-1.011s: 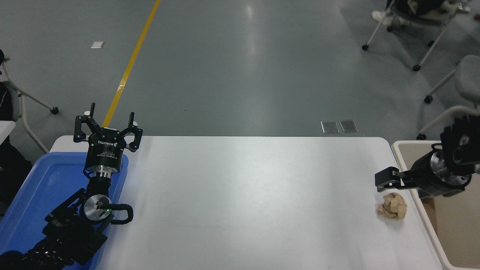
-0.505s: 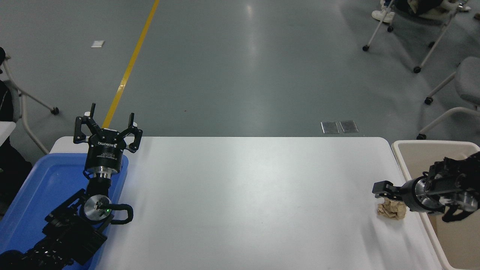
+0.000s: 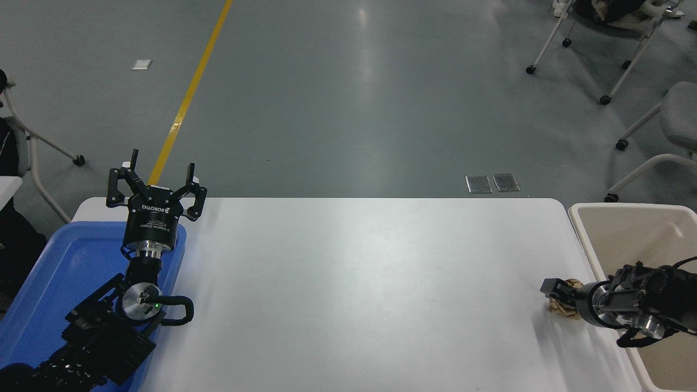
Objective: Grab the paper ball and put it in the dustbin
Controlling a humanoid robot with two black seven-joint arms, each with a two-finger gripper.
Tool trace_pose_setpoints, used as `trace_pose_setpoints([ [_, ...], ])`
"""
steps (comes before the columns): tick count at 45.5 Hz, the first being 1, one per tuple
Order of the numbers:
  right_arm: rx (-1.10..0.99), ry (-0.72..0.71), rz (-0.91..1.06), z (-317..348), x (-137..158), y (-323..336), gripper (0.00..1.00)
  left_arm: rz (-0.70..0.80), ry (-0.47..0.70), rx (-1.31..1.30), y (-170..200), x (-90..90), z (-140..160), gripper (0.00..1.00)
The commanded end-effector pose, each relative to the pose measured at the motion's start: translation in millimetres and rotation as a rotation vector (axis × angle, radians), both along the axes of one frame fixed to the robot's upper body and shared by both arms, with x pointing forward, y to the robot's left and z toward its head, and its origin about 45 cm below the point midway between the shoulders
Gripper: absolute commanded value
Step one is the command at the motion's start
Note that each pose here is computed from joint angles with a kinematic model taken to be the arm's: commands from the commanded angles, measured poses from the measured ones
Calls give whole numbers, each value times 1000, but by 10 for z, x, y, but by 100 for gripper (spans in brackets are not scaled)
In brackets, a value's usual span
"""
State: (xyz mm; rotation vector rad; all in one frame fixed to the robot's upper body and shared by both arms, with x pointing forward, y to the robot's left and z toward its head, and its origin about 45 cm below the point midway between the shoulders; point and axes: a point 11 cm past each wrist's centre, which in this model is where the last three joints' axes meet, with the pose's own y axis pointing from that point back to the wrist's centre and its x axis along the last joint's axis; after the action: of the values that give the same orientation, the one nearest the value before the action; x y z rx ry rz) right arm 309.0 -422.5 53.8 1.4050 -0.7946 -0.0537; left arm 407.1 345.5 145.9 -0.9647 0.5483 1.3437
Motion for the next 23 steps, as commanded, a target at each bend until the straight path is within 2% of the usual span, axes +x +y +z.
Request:
trace_pose_setpoints([
  [1,-6,-17,-12,-34,11,-20,0,0,0,0,0,0,0,99],
  [11,-30,-8,-32,9,-58,-187,0,0,0,0,0,0,0,99],
  [23,11,5,-67,440,-141,-370,0,0,0,0,0,0,0,99],
])
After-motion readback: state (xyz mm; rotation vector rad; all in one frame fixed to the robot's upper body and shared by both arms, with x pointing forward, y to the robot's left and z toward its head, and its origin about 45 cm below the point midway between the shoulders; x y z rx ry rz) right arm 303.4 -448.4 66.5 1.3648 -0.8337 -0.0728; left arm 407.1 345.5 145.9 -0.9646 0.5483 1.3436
